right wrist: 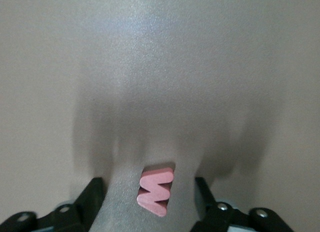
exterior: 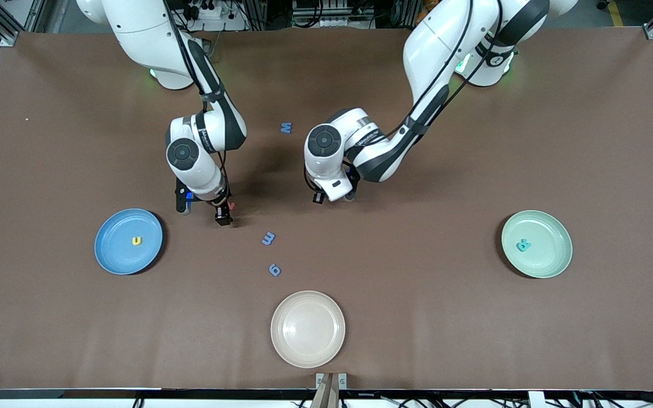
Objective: Sort upper and lower case letters into plates
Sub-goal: 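Grasp the pink m with the right gripper while the left gripper lifts the o, then place the o in the green plate while the right gripper places the m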
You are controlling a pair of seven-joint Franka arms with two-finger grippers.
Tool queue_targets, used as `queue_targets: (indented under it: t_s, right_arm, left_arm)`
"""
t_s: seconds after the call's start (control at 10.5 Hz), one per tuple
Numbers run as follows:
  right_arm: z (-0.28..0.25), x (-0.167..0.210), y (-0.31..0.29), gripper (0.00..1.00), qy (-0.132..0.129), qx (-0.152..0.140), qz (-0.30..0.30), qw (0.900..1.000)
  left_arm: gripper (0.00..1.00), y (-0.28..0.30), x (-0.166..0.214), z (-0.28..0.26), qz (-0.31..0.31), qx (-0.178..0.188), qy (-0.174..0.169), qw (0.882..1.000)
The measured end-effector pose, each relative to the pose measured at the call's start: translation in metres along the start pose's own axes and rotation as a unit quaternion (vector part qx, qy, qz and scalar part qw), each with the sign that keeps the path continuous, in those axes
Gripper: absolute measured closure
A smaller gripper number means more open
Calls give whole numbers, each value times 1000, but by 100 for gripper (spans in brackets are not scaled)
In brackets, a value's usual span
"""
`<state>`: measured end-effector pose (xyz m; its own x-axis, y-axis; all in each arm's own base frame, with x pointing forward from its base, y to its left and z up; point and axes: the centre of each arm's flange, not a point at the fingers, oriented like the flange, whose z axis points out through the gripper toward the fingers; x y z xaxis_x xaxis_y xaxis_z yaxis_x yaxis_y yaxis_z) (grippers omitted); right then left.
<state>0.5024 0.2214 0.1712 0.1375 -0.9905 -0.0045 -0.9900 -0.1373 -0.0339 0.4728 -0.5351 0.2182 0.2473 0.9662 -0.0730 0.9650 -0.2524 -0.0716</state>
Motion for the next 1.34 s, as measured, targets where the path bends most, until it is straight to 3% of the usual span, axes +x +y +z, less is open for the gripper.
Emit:
queue_targets:
  t_s: [0.29,0.57,0.76,1.05,1.34]
  right_arm:
    - [-7,-4,-4,70,-3,15,-3,1000]
    - [-6,-5,-3,70,-3,14,-4,1000]
    - [-7,-6,-3,71,-3,13,-6,1000]
    - [-24,10,-16,71,-7,12,-35,999]
    - [-66,73,-53,71,-13,0,-78,997]
  left_arm:
    - [63,34,66,-75,41,-6,7,999]
    - [63,74,189,-113,114,6,5,993]
    - [63,87,267,-118,181,21,2,983]
    - [63,76,367,-113,318,54,-10,946]
    - [63,42,469,-120,426,66,-26,902]
